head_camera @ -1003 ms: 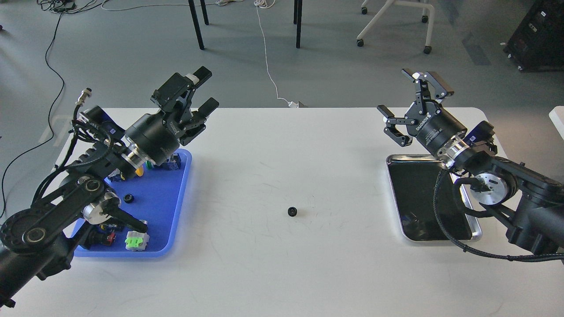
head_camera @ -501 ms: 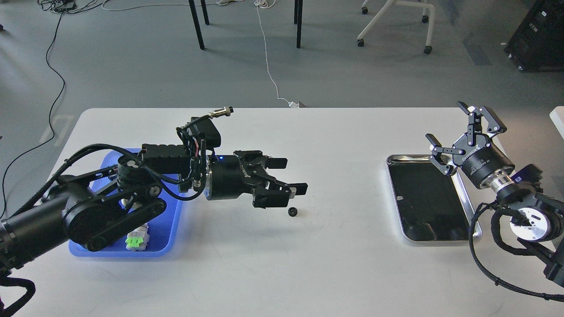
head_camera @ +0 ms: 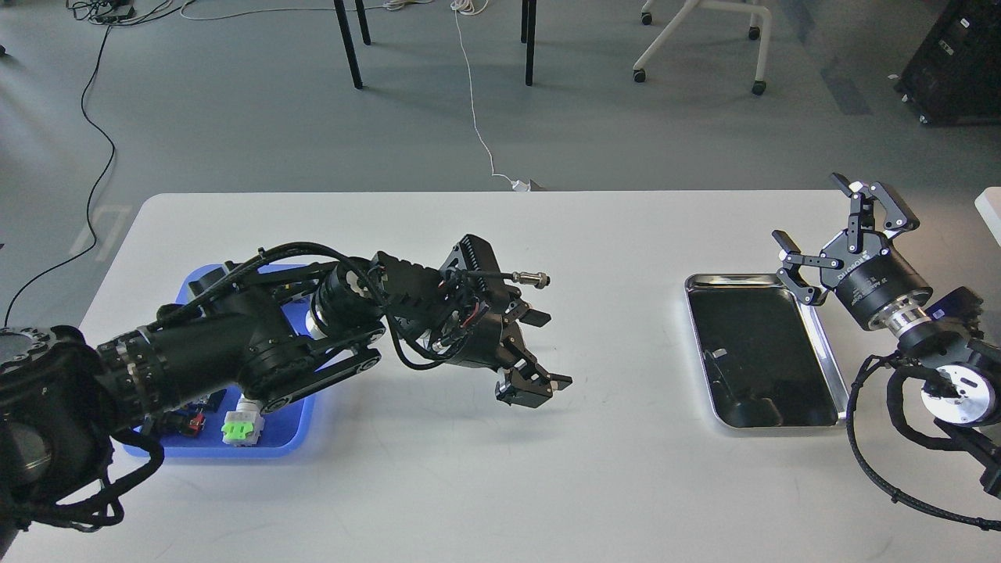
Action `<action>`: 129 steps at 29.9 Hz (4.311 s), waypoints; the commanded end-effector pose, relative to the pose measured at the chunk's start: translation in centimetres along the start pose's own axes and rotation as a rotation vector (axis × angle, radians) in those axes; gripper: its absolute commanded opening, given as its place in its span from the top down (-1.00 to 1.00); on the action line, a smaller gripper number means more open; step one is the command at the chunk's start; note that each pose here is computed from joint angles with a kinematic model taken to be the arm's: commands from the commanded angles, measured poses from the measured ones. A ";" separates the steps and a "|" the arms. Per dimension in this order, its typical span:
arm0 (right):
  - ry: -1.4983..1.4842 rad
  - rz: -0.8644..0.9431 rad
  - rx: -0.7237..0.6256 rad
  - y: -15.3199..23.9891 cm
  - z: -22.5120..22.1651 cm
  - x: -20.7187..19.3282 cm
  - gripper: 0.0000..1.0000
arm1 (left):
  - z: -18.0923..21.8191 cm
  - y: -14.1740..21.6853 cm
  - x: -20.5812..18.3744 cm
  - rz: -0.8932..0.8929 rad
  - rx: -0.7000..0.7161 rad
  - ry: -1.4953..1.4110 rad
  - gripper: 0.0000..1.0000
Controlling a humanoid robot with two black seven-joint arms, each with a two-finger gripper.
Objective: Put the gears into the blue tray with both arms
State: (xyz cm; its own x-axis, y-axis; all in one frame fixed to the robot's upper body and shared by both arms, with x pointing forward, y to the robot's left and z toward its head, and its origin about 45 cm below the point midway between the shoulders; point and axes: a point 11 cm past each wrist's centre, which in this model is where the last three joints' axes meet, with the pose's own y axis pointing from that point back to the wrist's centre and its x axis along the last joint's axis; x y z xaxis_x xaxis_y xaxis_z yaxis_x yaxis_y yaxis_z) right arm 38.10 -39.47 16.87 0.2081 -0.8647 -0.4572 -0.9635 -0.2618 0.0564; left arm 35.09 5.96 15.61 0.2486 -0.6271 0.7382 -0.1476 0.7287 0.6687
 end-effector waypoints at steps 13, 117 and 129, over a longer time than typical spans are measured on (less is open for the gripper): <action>0.000 0.006 -0.004 0.2 0.2 0.2 -0.98 | -1.7 -0.5 -2.9 -0.083 0.054 0.039 -0.43; -0.001 -0.016 -0.007 -0.3 0.4 -0.6 -0.98 | -11.1 24.3 -9.3 0.255 0.452 0.491 -0.76; 0.020 -0.062 -0.044 -0.8 1.7 -1.9 -0.98 | -9.0 22.7 -6.5 1.158 0.065 1.288 -0.96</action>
State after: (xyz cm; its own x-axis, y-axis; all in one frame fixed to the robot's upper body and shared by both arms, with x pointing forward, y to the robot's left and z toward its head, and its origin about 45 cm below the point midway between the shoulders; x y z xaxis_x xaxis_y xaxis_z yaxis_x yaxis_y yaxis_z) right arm 38.38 -37.19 16.40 0.2544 -0.8500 -0.4613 -0.9474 -0.3148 0.0577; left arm 39.16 28.73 26.07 0.5866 0.6920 0.4208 -0.7633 0.6461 0.0016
